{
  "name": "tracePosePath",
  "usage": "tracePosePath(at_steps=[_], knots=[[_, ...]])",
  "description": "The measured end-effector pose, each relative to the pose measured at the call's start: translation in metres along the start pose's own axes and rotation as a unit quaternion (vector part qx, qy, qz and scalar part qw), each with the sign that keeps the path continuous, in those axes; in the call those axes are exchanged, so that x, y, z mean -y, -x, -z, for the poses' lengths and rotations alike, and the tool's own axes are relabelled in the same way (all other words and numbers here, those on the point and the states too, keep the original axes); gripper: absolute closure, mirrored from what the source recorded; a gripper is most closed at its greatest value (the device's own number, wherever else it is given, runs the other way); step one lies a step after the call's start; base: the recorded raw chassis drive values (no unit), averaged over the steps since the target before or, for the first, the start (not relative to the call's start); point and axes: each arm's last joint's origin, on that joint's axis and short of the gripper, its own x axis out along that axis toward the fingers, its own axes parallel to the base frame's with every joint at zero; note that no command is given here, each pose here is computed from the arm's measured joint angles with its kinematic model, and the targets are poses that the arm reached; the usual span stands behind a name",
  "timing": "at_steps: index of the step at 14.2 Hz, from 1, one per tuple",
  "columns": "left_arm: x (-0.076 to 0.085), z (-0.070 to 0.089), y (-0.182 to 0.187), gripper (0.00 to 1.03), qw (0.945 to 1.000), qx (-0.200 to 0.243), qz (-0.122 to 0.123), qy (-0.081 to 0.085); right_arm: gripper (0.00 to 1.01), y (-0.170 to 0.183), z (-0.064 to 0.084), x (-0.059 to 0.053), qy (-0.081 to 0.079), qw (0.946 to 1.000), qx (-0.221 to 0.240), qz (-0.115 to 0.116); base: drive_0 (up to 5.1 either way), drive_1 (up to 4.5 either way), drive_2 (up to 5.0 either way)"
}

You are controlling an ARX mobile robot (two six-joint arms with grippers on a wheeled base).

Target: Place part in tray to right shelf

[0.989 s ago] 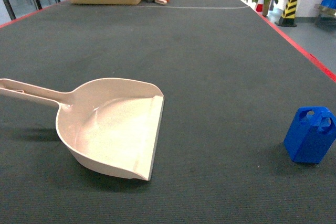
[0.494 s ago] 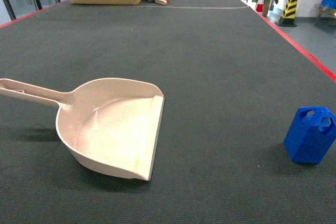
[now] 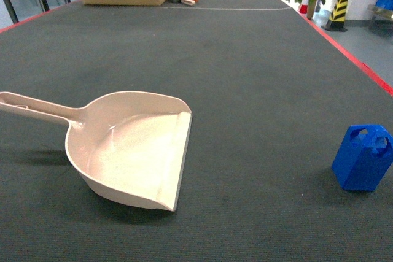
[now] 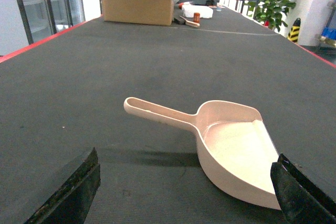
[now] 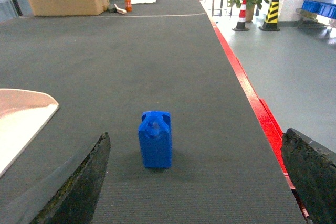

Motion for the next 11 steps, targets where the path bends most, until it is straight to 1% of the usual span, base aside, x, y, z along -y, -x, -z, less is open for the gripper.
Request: tracePosePath(at_steps=[11], knots=[[0.0000,-0.0001,0.0000,0.05,1.0000,0.000,0.000,0.000,0.03,0.0000,0.0000,0.0000,0.000,1.0000,0.000,0.000,0.0,0.00,0.0]])
